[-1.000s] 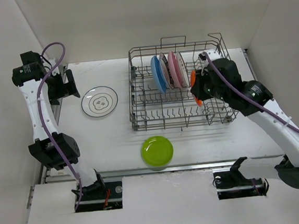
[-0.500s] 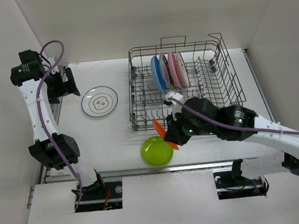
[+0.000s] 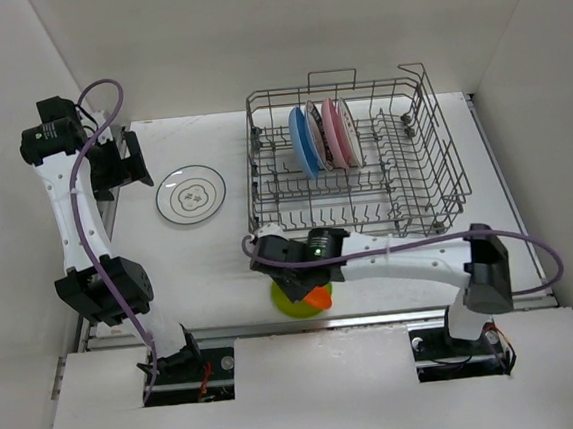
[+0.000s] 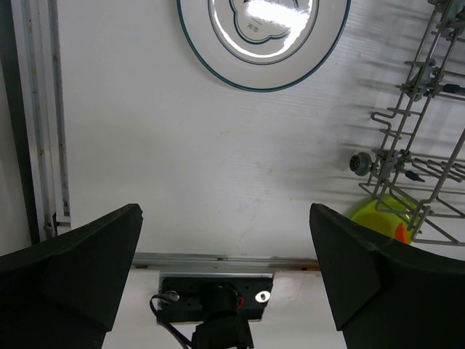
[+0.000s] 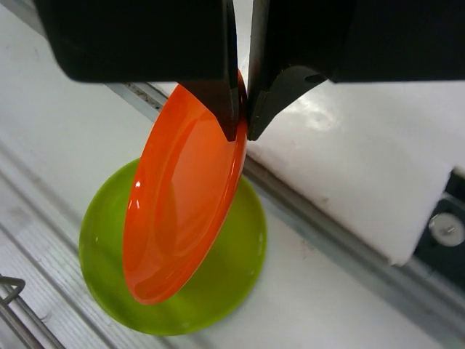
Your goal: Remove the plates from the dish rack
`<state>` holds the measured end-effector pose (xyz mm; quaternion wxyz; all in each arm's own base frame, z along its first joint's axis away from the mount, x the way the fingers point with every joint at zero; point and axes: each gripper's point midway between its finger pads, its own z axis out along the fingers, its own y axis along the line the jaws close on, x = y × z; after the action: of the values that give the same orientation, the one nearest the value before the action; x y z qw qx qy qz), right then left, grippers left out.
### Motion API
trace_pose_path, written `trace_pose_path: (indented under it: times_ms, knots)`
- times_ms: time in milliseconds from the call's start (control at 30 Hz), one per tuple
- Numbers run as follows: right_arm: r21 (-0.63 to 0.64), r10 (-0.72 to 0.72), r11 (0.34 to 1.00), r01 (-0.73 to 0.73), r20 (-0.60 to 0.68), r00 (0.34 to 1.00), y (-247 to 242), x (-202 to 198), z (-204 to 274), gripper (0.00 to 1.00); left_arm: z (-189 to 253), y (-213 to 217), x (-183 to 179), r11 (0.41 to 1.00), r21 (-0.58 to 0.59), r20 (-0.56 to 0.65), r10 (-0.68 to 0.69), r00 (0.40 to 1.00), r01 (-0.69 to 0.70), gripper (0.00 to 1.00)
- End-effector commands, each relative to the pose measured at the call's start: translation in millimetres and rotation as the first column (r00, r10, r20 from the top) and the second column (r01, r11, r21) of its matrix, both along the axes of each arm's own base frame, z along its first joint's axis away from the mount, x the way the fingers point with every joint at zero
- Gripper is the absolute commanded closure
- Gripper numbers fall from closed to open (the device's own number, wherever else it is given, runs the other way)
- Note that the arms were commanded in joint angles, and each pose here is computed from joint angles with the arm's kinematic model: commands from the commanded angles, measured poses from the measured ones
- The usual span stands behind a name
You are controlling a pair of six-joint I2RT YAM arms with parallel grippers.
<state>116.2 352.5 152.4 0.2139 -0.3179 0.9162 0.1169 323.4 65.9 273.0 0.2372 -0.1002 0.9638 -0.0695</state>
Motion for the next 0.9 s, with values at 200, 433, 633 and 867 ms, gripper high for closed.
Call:
trace_pose_path:
  times_ms: [200, 433, 633, 867]
  knots:
    - [-0.114, -0.032, 0.993, 0.038, 0.057, 0.998, 16, 12, -18, 0.74, 13, 4, -11, 0.999, 0.035, 0.021, 0.023, 1.0, -0.024, 0.0]
    - [-0.156, 0.017, 0.988, -0.007, 0.06, 0.998, 19, 14, -23, 0.36, 26, -2, -17, 0.999, 0.034, 0.036, -0.021, 0.999, 0.02, 0.0]
    - [0.075, 0.106, 0.991, -0.111, 0.063, 0.992, 57, 11, 38, 0.25, 34, -21, -19, 0.994, -0.027, 0.106, -0.098, 0.989, 0.102, 0.0]
    - [0.453, -0.152, 0.889, 0.066, 0.156, 0.976, 11, 92, 158, 0.18, 67, -80, 5, 0.944, 0.012, 0.26, -0.322, 0.91, 0.33, 0.0]
